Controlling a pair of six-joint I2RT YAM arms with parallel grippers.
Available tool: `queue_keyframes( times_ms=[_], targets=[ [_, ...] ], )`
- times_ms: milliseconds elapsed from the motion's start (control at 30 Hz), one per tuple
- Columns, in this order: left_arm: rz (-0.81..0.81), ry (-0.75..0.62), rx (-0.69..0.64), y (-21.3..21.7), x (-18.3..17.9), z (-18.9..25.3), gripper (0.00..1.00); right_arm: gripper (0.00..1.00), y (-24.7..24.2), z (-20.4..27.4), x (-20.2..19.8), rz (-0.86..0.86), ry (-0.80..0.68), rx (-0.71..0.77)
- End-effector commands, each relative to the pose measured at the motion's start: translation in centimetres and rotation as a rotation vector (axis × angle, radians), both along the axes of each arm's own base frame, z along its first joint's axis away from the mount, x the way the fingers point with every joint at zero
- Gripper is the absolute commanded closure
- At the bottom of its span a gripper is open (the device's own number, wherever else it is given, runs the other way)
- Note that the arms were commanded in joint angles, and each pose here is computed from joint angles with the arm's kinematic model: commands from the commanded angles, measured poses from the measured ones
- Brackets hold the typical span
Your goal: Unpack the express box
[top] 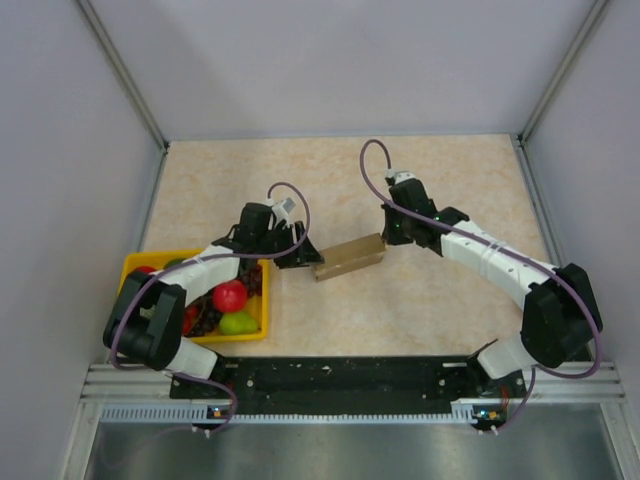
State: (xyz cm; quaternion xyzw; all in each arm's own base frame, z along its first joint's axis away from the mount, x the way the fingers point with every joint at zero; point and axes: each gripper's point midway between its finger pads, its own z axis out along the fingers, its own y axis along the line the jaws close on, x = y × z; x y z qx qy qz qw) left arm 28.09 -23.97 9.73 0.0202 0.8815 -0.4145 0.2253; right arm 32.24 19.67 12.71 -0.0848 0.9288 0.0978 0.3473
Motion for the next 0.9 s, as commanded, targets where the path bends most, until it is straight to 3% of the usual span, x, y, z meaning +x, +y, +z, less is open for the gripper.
queue_keyframes(
  times_ms=[0,33,133,367,533,700,867],
  targets=[
    [-0.027,-0.126,0.120,1.0,1.0,1.7,0.35,1.00,0.8,4.3,2.9,-0.060,-0.136,0.107],
    [-0.023,-0.140,0.141,1.2,1.3,1.9,0.28,1.00,0.5,4.4,2.8,-0.074,-0.140,0.108],
    [-0.016,-0.204,0.207,1.8,2.9,3.2,0.23,1.00,-0.8,4.8,2.4,-0.102,-0.151,0.110],
    [-0.054,-0.284,0.241,1.0,5.8,6.2,0.19,1.00,-2.7,5.4,1.5,-0.129,-0.153,0.111],
    [-0.234,-0.387,0.211,-2.5,5.4,8.3,0.17,1.00,-3.3,6.4,0.7,-0.116,-0.163,0.147],
    [-0.413,-0.438,0.317,-6.4,4.0,6.4,0.16,1.00,-3.7,6.2,-0.3,-0.094,-0.159,0.159],
    [-0.492,-0.422,0.417,-8.3,4.3,3.8,0.16,1.00,-4.3,6.1,-0.8,-0.094,-0.161,0.163]
  ],
)
